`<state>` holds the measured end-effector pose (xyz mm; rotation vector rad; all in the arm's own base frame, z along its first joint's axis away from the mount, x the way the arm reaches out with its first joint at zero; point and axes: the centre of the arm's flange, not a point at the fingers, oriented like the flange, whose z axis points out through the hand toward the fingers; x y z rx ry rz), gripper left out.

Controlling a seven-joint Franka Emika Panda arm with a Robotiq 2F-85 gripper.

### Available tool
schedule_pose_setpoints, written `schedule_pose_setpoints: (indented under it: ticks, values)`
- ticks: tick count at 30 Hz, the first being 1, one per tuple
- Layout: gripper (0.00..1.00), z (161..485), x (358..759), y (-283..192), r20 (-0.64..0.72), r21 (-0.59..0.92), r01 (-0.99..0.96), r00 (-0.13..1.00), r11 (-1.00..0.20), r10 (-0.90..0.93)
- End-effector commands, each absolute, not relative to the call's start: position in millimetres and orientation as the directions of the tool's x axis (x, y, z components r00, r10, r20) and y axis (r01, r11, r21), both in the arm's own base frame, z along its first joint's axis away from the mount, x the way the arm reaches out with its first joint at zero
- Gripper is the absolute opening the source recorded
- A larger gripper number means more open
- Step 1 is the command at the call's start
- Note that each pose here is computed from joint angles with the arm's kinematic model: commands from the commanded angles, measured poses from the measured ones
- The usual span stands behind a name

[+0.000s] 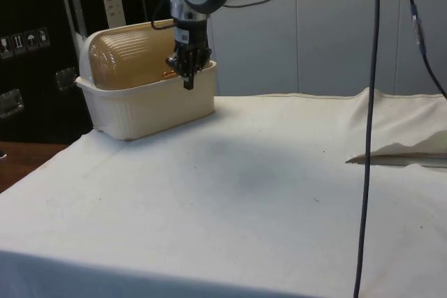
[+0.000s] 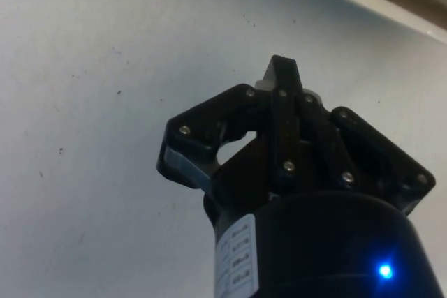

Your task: Open the lid, then close it.

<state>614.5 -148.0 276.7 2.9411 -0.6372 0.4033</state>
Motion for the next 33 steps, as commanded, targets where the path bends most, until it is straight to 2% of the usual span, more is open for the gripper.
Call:
schedule_pose_setpoints:
  ticks: [1,23,33]
  values:
    - [0.00,275.7,615.7,-151.0,0.288,0.056,-0.430,0.871,-0.901,-0.398]
    - [0.00,268.9,621.1,-155.7,0.331,0.021,-0.501,0.820,-0.865,-0.466]
    - [0.00,275.7,637.4,-164.4,0.343,0.027,-0.521,0.807,-0.853,-0.481]
